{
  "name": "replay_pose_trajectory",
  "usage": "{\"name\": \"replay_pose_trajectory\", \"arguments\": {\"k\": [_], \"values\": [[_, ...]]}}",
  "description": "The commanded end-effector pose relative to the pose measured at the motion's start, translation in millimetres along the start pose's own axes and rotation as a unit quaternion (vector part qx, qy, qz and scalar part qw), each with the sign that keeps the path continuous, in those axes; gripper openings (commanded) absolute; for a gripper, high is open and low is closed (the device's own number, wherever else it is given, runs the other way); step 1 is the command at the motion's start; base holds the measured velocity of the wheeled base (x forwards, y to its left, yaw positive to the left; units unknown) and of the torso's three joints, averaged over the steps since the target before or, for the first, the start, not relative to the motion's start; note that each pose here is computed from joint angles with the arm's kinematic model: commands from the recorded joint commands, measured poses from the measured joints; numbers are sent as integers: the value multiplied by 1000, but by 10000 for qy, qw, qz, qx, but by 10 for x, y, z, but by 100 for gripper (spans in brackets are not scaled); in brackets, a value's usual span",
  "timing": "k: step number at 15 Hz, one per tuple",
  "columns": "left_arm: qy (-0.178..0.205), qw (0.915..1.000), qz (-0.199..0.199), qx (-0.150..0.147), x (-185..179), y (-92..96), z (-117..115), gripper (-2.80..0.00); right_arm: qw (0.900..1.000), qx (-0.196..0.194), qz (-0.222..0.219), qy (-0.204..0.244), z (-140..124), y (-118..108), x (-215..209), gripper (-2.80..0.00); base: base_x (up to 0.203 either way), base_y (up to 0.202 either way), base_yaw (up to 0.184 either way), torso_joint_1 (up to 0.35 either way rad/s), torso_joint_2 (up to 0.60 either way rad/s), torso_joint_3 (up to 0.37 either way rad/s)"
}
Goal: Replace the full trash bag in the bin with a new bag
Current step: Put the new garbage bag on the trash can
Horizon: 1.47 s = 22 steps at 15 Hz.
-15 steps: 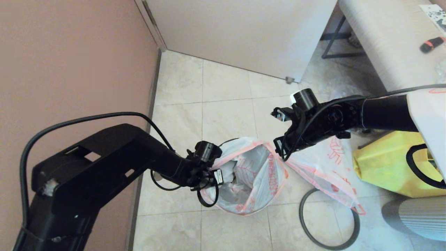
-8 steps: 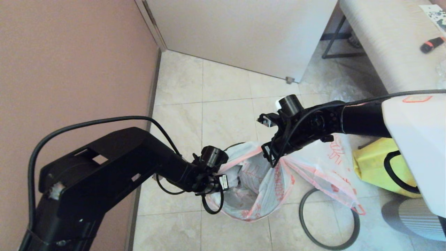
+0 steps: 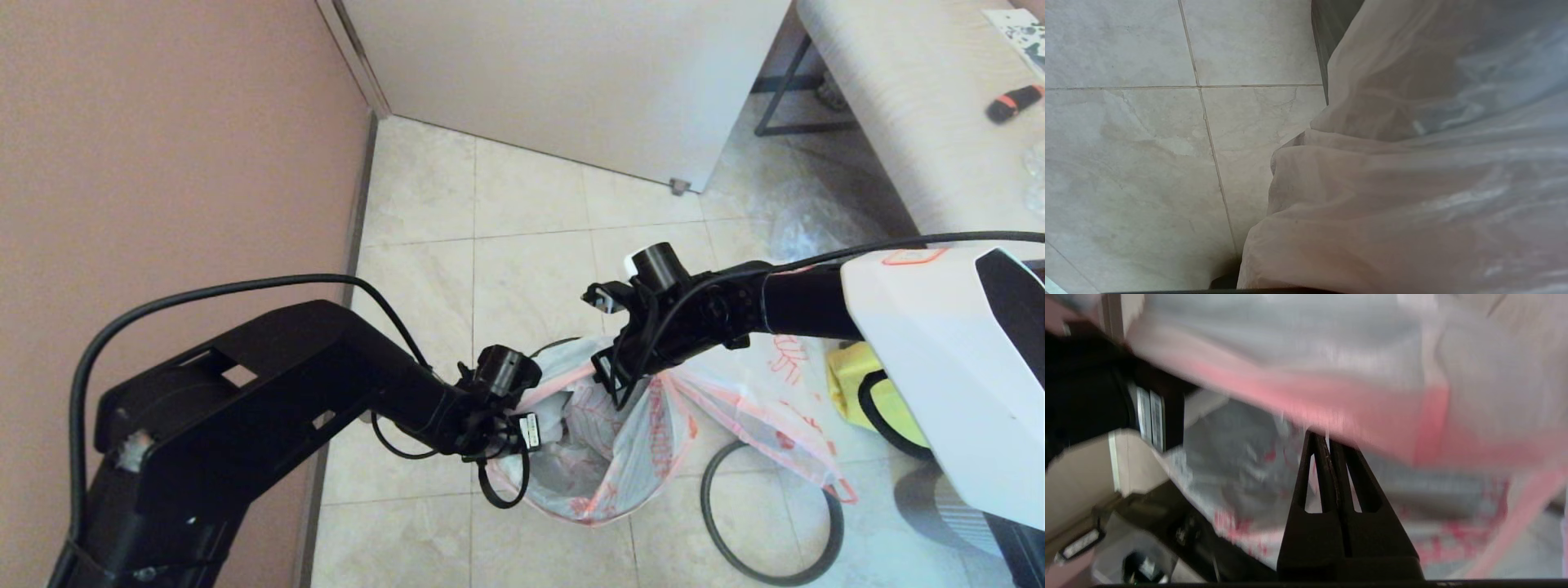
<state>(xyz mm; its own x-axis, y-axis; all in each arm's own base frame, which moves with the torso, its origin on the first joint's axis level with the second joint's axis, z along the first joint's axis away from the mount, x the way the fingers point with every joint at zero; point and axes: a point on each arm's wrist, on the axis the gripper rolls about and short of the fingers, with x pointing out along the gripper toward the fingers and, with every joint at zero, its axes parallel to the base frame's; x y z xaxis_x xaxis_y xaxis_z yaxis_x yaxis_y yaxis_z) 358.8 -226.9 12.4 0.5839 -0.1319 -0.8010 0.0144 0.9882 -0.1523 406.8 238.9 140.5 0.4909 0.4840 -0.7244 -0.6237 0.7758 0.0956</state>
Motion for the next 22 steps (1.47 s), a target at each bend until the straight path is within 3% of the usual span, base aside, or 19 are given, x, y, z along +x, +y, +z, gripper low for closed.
{"name": "replay_pose_trajectory", "arguments": {"k": [1, 8, 13, 16, 22], "values": [[-39, 10000, -26, -12, -35, -17, 10, -280, 10000, -6, 15, -22, -12, -1, 62, -280, 0, 0, 0, 0, 0, 0], [-40, 9999, -119, 90, -129, -99, -41, -280, 9955, -88, 238, -915, 184, 96, 34, -280, 0, 0, 0, 0, 0, 0], [-40, 9999, -119, 90, -129, -99, -41, -280, 9943, -111, 206, -1043, 175, 65, 145, -280, 0, 0, 0, 0, 0, 0], [-40, 9999, -118, 89, -128, -99, -41, -280, 9895, -101, 76, -1439, 199, -87, 259, -280, 0, 0, 0, 0, 0, 0], [-19, 9999, -90, 78, -94, -81, -46, -280, 9834, 50, -255, -1796, 157, -497, 389, -280, 0, 0, 0, 0, 0, 0]]}}
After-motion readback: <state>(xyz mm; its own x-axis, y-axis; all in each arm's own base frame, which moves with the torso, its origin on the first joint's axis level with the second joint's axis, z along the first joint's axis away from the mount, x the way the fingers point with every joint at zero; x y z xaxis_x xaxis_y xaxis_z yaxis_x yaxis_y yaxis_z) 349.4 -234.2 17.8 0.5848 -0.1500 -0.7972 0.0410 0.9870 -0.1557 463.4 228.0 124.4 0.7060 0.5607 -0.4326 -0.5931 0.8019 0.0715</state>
